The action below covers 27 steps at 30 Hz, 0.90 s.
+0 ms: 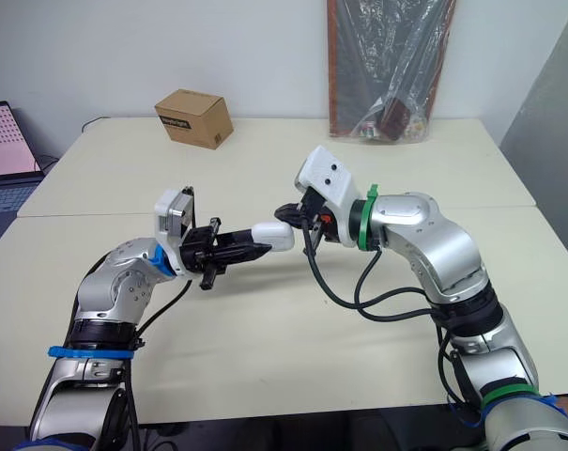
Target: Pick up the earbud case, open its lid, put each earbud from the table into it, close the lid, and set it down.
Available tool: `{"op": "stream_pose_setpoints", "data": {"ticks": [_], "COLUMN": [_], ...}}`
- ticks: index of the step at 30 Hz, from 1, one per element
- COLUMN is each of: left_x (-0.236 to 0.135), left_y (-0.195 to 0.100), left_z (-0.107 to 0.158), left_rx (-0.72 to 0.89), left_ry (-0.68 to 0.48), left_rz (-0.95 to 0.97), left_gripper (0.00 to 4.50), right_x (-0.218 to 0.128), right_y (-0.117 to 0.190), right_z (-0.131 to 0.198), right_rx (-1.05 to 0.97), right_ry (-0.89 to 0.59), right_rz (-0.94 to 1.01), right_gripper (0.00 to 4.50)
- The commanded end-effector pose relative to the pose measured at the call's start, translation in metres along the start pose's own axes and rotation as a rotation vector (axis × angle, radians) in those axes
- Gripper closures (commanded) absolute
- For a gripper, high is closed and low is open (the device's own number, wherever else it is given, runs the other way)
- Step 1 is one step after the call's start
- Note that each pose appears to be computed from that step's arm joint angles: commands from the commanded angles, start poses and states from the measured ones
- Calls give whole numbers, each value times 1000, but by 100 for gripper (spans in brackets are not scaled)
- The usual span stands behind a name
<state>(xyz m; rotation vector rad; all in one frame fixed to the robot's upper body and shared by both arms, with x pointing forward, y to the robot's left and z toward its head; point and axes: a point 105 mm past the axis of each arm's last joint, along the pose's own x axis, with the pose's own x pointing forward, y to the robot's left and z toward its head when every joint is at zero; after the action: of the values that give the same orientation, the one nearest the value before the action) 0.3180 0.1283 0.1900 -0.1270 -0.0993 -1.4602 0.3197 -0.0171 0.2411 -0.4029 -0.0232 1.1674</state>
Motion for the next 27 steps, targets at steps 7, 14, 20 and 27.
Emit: {"op": "stream_pose_setpoints", "data": {"ticks": [7,14,20,27], "left_x": [-4,-4,-5,1], "left_y": [5,15,30,50], "left_z": [13,-2,-33,-62], "left_rx": [-35,-143,-238,-320], "left_ry": [1,91,269,370], "left_rz": [67,177,324,409], "left_gripper": [370,370,370,370], "right_x": [-35,-43,-53,-55], "right_y": [13,17,9,8], "right_z": [15,-9,-39,-57], "right_rx": [-18,60,127,141], "right_ry": [-79,-10,56,98], "right_rz": [-39,-39,-90,-117], "right_gripper": [445,445,445,445]}}
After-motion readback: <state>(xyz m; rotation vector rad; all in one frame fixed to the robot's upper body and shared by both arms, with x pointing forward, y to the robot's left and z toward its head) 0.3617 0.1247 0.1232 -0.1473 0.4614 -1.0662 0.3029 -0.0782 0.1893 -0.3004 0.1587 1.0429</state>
